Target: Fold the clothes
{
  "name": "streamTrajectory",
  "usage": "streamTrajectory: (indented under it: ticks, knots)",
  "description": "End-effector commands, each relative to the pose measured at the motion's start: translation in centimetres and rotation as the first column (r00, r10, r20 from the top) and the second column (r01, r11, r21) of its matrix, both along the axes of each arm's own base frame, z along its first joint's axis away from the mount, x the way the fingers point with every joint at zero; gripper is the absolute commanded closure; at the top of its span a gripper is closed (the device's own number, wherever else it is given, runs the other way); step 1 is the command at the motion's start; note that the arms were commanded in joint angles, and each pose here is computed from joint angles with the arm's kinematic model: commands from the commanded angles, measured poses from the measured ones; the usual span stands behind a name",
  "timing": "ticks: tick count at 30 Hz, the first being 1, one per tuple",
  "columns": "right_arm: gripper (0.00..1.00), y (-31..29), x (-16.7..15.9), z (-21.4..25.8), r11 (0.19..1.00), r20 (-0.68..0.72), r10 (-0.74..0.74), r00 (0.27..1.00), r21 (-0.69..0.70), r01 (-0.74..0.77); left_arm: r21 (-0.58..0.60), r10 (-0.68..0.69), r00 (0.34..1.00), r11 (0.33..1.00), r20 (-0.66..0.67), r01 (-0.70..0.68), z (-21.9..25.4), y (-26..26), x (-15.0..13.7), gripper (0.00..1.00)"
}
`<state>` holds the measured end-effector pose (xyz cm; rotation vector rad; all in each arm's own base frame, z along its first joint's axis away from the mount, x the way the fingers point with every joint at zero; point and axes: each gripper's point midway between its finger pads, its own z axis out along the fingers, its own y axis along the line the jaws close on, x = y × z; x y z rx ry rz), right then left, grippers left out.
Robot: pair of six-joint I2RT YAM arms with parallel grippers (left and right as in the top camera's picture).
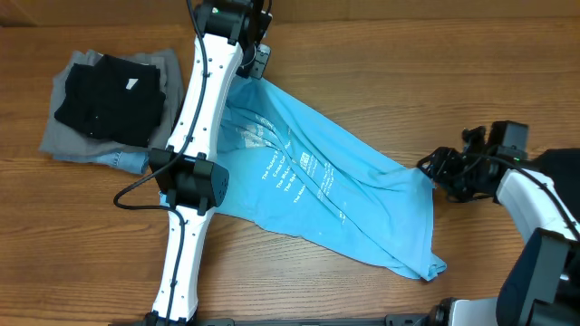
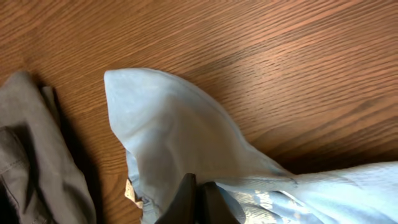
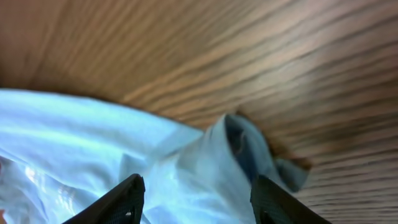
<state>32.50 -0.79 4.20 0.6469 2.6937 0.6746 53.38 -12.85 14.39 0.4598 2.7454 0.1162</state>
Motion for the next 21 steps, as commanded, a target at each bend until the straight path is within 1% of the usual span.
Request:
streamTrajectory:
  ticks: [1, 2, 3, 4, 5, 6, 9, 10, 11, 12, 13, 17, 19, 21]
  knots:
    - [0.44, 1.6, -0.3, -0.7, 0.999, -0.007, 0.045, 0.999, 0.002, -0.045, -0.057, 0.005, 0.998, 0.998, 0.063, -0.001, 3.3, -0.4, 0.0, 0.96]
    - [0.47, 2.0, -0.2, -0.7, 0.998, -0.002, 0.056, 0.998, 0.001, -0.056, -0.062, 0.003, 0.998, 0.998, 0.062, 0.001, 3.3, -0.5, -0.1, 0.96]
    - [0.53, 2.2, -0.2, -0.8, 0.998, 0.001, 0.065, 0.998, -0.004, -0.065, -0.062, 0.002, 0.998, 0.998, 0.061, 0.002, 3.3, -0.5, -0.1, 0.96]
    - [0.61, 2.4, -0.2, -0.9, 0.998, 0.001, 0.069, 0.998, -0.012, -0.069, -0.062, 0.002, 0.998, 0.998, 0.060, 0.001, 3.2, -0.5, -0.1, 0.96]
    - [0.72, 2.3, -0.2, -1.1, 0.997, -0.007, 0.067, 0.998, -0.030, -0.068, -0.061, 0.002, 0.998, 0.998, 0.059, 0.001, 3.2, -0.5, -0.1, 0.96]
    - [0.86, 1.7, -0.5, -1.4, 0.997, -0.030, 0.048, 0.998, -0.064, -0.050, -0.059, 0.002, 0.999, 0.998, 0.053, 0.001, 3.2, -0.5, -0.3, 0.96]
    - [0.93, 0.2, -1.5, -2.2, 0.991, -0.105, -0.049, 0.993, -0.127, 0.036, -0.055, 0.001, 0.999, 0.998, 0.040, 0.001, 3.0, -0.4, -0.6, 0.96]
    - [0.92, -0.4, -1.7, -2.4, 0.987, -0.118, -0.071, 0.990, -0.150, 0.053, -0.054, 0.001, 0.999, 0.999, 0.036, 0.001, 3.0, -0.3, -0.6, 0.96]
    - [0.84, -0.6, -1.8, -2.4, 0.986, -0.119, -0.078, 0.990, -0.159, 0.059, -0.053, 0.001, 0.999, 0.999, 0.033, 0.001, 3.0, -0.3, -0.7, 0.96]
    - [0.66, -0.9, -1.7, -2.4, 0.984, -0.118, -0.085, 0.989, -0.166, 0.064, -0.052, 0.001, 1.000, 0.999, 0.030, 0.001, 2.9, -0.3, -0.8, 0.96]
    - [0.56, -1.1, -1.5, -2.3, 0.984, -0.109, -0.090, 0.990, -0.165, 0.071, -0.052, 0.001, 1.000, 0.999, 0.029, 0.001, 2.9, -0.3, -0.8, 0.96]
    - [0.52, -2.0, -0.8, -1.7, 0.981, -0.086, -0.113, 0.990, -0.170, 0.097, -0.051, 0.001, 1.000, 0.999, 0.026, 0.000, 2.9, -0.3, -0.9, 0.96]
    - [0.47, -2.7, -0.2, -1.5, 0.978, -0.059, -0.131, 0.990, -0.173, 0.119, -0.051, 0.001, 1.000, 0.999, 0.026, 0.000, 2.9, -0.3, -0.9, 0.96]
    - [0.47, -2.9, 0.1, -1.4, 0.978, -0.047, -0.136, 0.990, -0.165, 0.127, -0.052, 0.001, 1.000, 0.999, 0.027, 0.001, 2.9, -0.3, -0.9, 0.96]
